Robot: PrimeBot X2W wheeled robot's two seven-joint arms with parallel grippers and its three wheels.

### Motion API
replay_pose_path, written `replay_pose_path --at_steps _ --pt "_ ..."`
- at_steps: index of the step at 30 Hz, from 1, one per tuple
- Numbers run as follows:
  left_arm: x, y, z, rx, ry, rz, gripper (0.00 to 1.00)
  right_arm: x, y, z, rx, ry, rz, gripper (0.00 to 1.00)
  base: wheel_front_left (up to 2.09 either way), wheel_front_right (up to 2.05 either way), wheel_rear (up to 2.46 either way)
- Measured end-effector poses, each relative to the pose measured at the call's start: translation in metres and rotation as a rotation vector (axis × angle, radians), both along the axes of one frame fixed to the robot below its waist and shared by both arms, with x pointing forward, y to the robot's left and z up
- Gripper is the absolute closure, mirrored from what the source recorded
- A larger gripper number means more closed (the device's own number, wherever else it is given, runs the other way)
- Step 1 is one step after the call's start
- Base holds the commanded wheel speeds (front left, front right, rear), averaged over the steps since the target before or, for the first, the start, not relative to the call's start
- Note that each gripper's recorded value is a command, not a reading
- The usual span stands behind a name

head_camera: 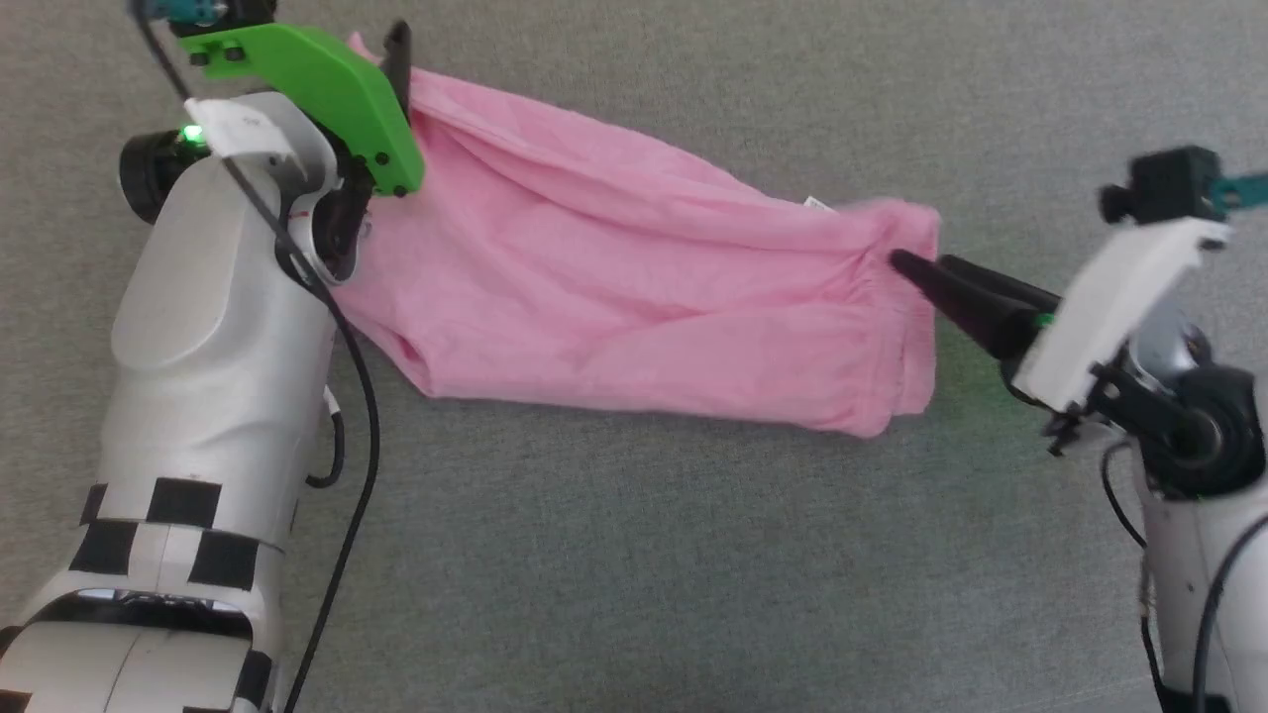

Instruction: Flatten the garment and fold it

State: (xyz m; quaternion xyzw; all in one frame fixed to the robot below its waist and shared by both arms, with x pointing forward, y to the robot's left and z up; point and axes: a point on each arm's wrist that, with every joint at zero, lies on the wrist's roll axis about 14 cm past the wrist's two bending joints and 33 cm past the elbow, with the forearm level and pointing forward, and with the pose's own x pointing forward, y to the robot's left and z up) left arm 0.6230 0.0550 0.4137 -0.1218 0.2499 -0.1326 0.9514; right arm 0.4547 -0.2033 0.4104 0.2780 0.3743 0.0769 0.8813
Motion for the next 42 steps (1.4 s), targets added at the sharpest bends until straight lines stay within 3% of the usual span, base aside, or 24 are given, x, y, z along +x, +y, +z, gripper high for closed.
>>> replay_pose_path --at_steps 8,15,17,18,24,30,38,39,42 --pt "-0.019 0.035 0.062 0.081 -0.36 0.04 0.0 -0.028 -0.03 0.026 -0.153 -0.21 -0.17 0.0 0.0 0.0 0.0" --pt "-0.086 0.061 0.083 0.154 -0.549 0.053 0.0 -0.082 -0.025 0.023 -0.389 -0.206 -0.112 0.0 0.0 0.0 0.0" --pt "-0.105 0.071 0.086 0.165 -0.566 0.088 0.0 -0.091 -0.017 0.022 -0.413 -0.19 -0.083 0.0 0.0 0.0 0.0" --pt "-0.134 0.086 0.089 0.179 -0.575 0.131 0.0 -0.097 -0.006 0.021 -0.447 -0.159 -0.028 0.0 0.0 0.0 0.0" --pt "-0.177 0.117 0.088 0.192 -0.559 0.231 0.0 -0.082 0.017 0.016 -0.489 -0.101 0.084 0.0 0.0 0.0 0.0" --pt "-0.186 0.122 0.091 0.175 -0.563 0.259 0.0 -0.056 0.021 0.0 -0.543 -0.011 0.15 0.0 0.0 0.0 0.0" --pt "-0.188 0.124 0.076 0.184 -0.521 0.259 0.0 -0.052 0.02 -0.036 -0.572 0.133 0.229 0.0 0.0 0.0 0.0" --pt "-0.187 0.125 0.07 0.187 -0.5 0.254 0.0 -0.049 0.024 -0.039 -0.558 0.138 0.248 1.0 0.0 0.0 0.0" --pt "-0.187 0.123 0.063 0.187 -0.472 0.24 0.0 -0.049 0.029 -0.038 -0.544 0.128 0.261 1.0 0.0 0.0 0.0"
